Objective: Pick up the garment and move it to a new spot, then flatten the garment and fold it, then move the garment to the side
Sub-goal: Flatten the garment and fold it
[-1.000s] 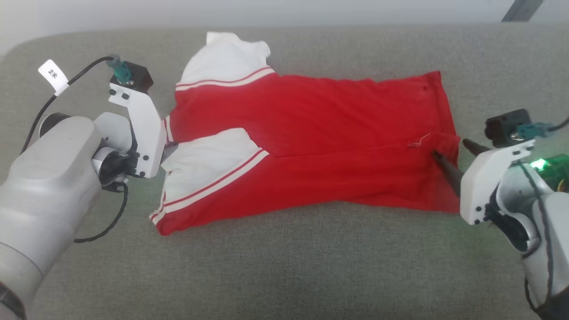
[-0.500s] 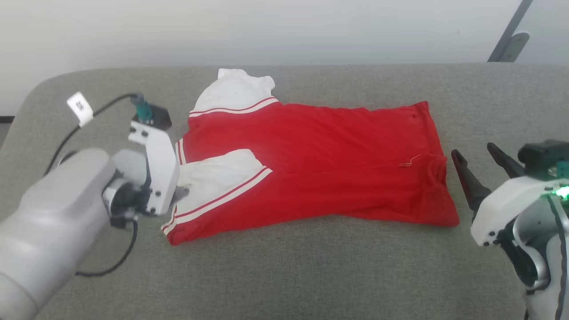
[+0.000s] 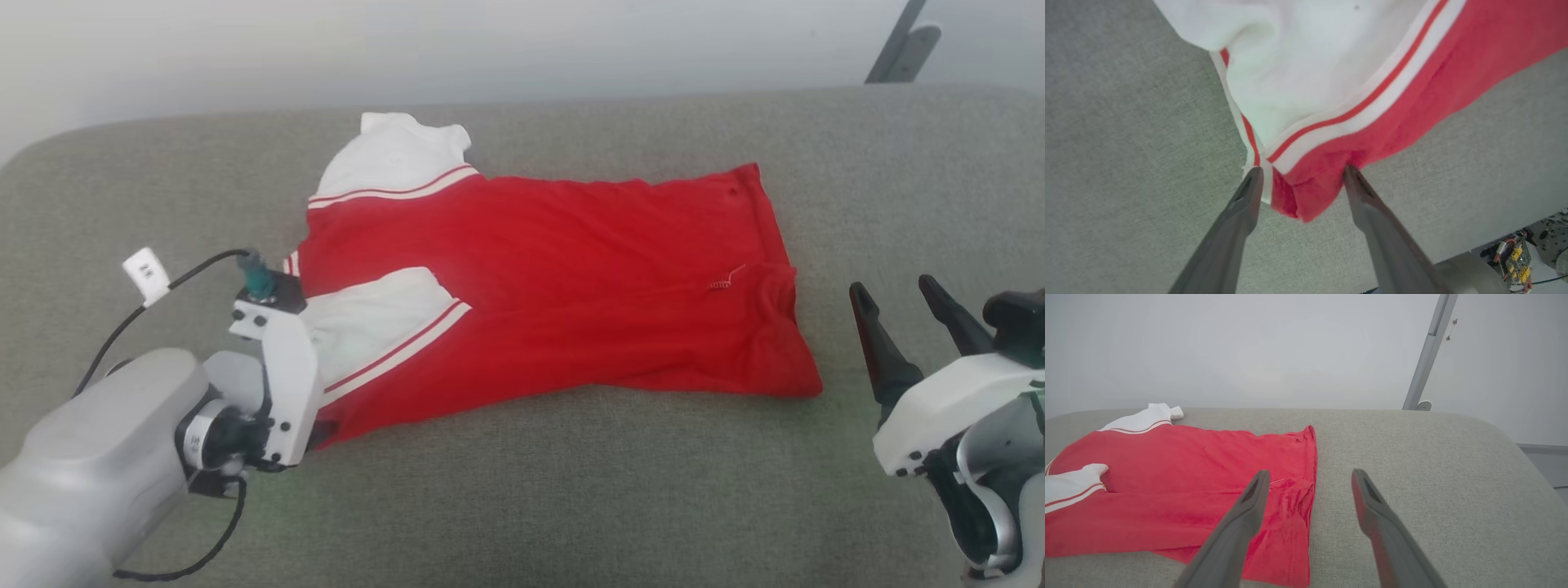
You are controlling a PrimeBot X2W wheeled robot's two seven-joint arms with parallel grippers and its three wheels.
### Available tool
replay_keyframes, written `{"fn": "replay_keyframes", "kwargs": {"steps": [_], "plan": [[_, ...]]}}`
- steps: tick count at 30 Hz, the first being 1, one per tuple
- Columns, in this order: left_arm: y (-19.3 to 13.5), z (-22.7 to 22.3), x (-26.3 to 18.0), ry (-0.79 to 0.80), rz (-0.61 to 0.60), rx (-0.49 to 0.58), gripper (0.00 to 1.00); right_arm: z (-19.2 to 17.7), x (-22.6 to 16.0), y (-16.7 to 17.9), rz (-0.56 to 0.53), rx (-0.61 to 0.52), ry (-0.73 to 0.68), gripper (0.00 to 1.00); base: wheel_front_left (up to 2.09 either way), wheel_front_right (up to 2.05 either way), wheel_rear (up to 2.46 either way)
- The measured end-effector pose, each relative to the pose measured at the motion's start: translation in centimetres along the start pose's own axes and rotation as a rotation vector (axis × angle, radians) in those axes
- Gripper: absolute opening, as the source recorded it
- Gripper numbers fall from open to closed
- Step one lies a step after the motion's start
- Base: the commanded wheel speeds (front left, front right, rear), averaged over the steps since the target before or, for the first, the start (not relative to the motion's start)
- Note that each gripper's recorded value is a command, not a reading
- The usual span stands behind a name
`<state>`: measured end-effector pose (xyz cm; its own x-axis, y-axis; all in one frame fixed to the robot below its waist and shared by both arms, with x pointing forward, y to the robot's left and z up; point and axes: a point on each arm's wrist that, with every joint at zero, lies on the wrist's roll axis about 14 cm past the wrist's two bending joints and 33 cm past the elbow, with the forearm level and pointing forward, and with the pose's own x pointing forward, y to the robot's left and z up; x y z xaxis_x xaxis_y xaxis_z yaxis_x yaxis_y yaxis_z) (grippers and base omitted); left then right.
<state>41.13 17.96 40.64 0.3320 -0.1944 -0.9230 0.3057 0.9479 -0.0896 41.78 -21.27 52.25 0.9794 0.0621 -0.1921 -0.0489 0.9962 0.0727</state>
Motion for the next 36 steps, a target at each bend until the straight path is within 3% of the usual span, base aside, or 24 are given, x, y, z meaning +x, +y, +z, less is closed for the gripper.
{"fn": "replay_keyframes", "kwargs": {"steps": [14, 15, 16, 36], "plan": [[2.0, -0.7, 3.3, 0.028, 0.016, -0.056, 1.0, -2.5, -0.2, -0.8, -0.031, 0.018, 0.098, 1.0, 0.0, 0.0, 0.0], [2.0, -0.8, 3.5, 0.034, 0.009, -0.055, 0.46, -2.8, -0.2, -0.7, -0.028, 0.02, 0.114, 1.0, 0.0, 0.0, 0.0], [2.0, -0.9, 3.6, 0.036, 0.0, -0.053, 0.0, -3.1, -0.2, -0.7, -0.025, 0.025, 0.133, 1.0, 0.0, 0.0, 0.0], [2.4, -0.3, 4.9, 0.018, -0.031, -0.091, 0.0, -13.4, 2.4, 0.8, 0.075, 0.025, 0.68, 1.0, 0.0, 0.0, 0.0]]}}
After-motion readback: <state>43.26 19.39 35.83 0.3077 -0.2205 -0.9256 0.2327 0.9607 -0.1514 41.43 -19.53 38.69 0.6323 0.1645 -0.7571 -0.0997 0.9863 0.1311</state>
